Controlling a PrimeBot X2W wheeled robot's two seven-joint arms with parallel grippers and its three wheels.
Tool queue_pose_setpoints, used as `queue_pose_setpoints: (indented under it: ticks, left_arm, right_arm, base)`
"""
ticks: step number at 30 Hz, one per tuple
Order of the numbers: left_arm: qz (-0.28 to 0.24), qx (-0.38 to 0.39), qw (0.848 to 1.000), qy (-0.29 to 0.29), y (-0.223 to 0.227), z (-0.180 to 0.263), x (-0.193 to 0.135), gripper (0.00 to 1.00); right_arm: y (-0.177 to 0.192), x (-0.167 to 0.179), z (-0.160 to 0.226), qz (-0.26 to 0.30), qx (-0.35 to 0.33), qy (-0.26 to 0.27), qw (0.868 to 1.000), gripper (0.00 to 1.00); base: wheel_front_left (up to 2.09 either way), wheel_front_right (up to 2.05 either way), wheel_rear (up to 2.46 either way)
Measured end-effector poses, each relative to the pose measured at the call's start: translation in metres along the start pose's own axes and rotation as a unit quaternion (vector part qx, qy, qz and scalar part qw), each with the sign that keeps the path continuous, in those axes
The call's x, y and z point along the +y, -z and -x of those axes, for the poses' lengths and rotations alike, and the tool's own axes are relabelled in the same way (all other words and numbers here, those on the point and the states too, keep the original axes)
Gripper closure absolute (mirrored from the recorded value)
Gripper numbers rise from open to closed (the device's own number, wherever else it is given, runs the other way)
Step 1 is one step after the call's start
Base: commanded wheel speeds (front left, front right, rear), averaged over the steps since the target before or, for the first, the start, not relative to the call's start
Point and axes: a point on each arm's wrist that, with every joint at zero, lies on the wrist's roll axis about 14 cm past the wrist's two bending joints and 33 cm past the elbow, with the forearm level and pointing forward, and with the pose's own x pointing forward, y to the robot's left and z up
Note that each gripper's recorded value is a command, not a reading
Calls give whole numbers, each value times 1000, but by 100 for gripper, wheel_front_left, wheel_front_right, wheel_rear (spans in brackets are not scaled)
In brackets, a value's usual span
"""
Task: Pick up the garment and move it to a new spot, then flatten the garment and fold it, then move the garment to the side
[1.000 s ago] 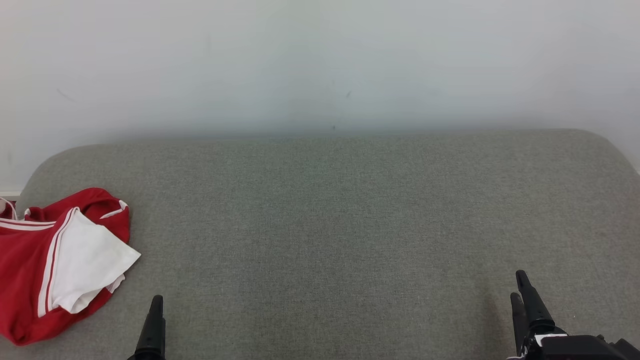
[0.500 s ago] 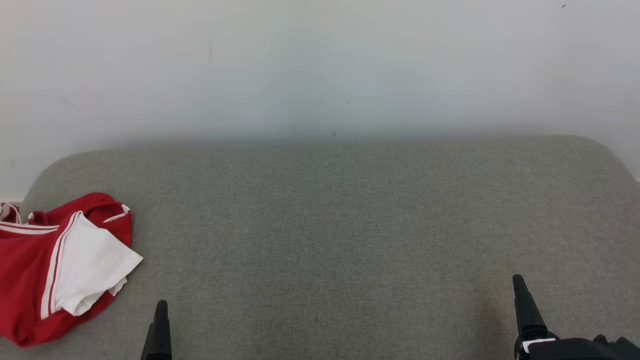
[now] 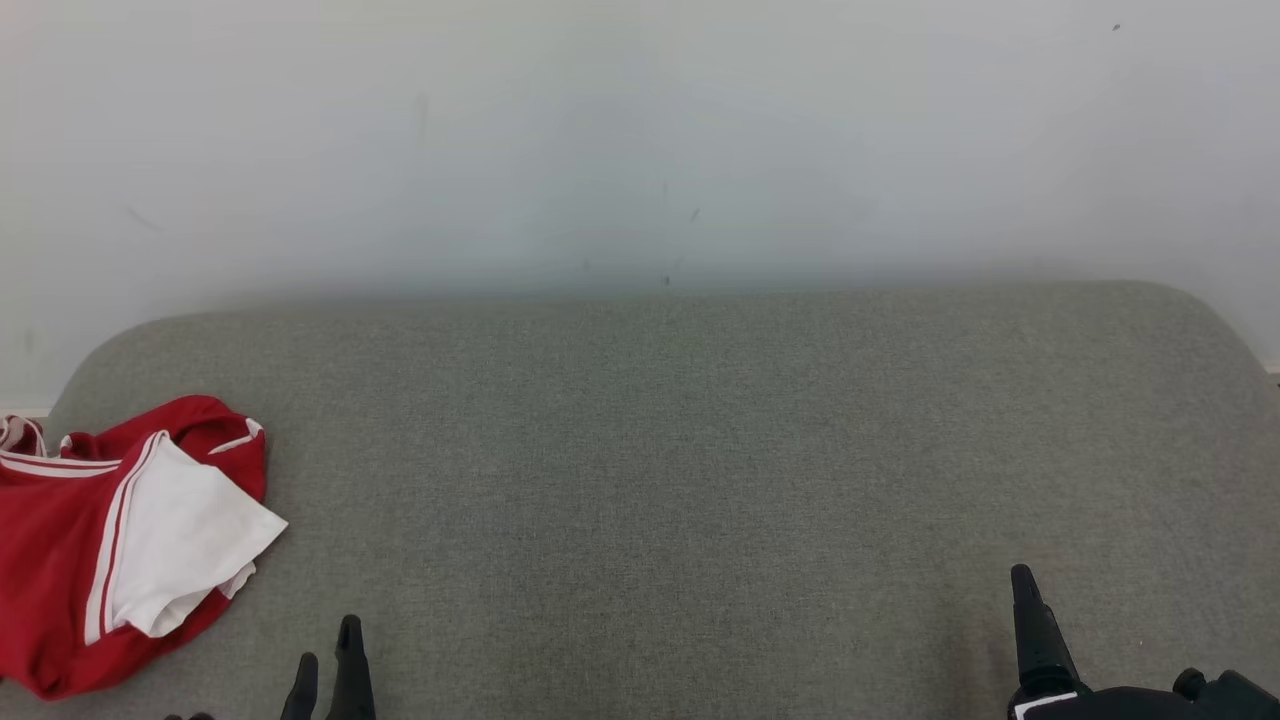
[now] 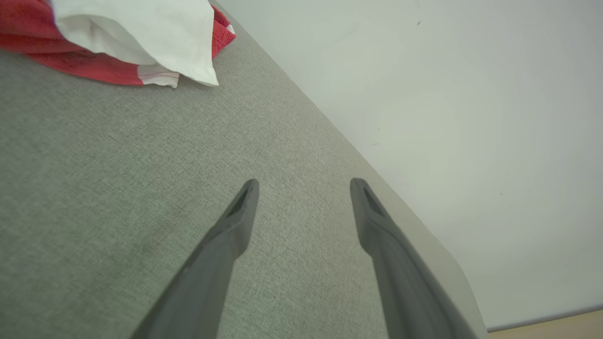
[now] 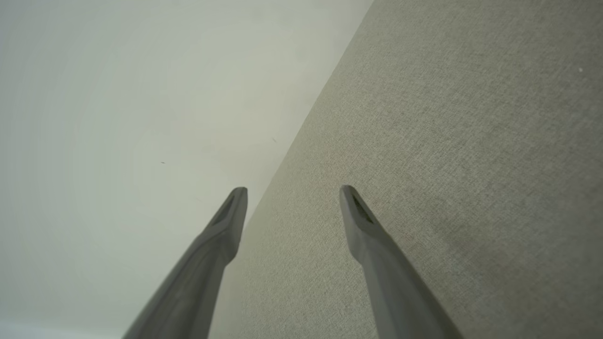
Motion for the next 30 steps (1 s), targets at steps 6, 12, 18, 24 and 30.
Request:
queue_pose_setpoints:
  ticks: [6, 12, 18, 24, 30]
  left_arm:
    - [-62, -6, 998, 3, -1, 2, -2, 0]
    - [-117, -12, 993, 7, -3, 3, -3, 0]
    - [-168, -16, 986, 13, -3, 5, -4, 0]
    - [-209, -21, 978, 19, -4, 6, -7, 0]
    - [-241, -22, 970, 26, -3, 7, -8, 0]
  right_arm:
    - [2, 1, 1, 57, 2, -6, 998, 0]
    - [1, 3, 2, 110, -1, -12, 994, 0]
    - [5, 8, 4, 161, 4, -24, 987, 0]
    - [10, 12, 6, 214, 10, -37, 976, 0]
    - [12, 12, 9, 247, 10, -42, 968, 0]
  base:
    - [0, 0, 0]
    - [0, 0, 0]
    - [0, 0, 0]
    - [0, 0, 0]
    - [0, 0, 0]
